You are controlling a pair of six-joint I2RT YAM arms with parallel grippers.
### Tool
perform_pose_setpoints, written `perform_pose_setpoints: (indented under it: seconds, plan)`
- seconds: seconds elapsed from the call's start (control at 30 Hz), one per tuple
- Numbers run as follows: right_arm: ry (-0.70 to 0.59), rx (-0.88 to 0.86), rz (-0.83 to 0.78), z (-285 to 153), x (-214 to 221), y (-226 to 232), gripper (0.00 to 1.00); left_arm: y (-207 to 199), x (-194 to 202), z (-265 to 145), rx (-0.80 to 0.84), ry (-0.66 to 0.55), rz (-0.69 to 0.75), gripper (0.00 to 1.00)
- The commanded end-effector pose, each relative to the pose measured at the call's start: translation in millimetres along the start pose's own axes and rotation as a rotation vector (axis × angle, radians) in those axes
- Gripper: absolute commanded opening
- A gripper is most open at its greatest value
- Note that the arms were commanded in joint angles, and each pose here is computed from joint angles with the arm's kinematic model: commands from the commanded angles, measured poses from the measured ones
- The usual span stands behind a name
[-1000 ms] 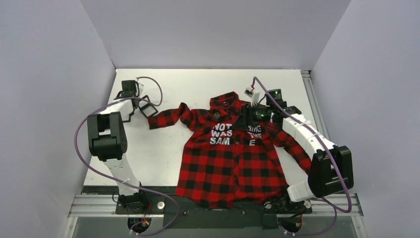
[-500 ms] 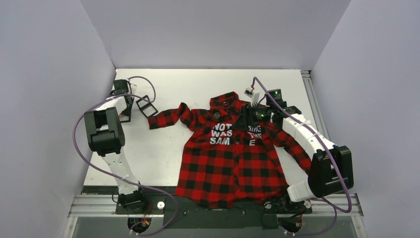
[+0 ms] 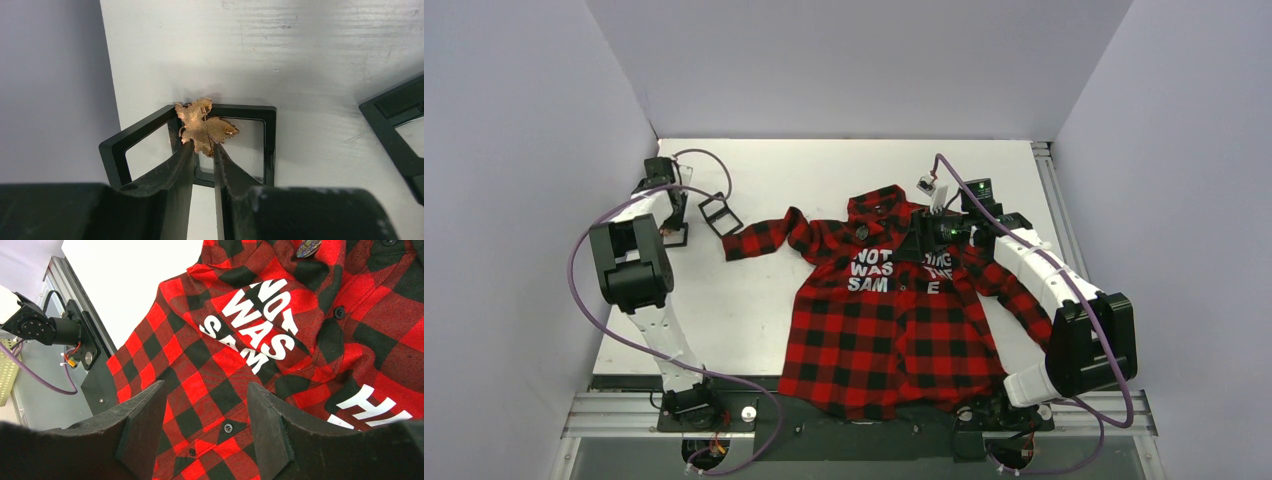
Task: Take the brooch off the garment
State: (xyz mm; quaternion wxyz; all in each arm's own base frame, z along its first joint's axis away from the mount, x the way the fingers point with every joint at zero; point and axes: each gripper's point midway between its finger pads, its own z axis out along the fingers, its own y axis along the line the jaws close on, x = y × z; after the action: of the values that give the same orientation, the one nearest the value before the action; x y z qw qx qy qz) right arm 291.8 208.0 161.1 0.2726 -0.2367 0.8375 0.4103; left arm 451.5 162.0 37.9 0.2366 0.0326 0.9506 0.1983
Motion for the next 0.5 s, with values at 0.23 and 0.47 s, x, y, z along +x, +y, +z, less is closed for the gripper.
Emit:
perform_pose_setpoints:
  seconds: [0.23, 0.47]
  plan:
    - [-0.035, -0.027, -0.053, -1, -18, 6, 0.56, 10, -30, -10, 0.043, -0.063, -0.086, 0.17]
    - [-0.032, -0.029, -0.052, -1, -17, 5, 0.56, 9, -29, -1, 0.055, -0.052, -0.108, 0.16]
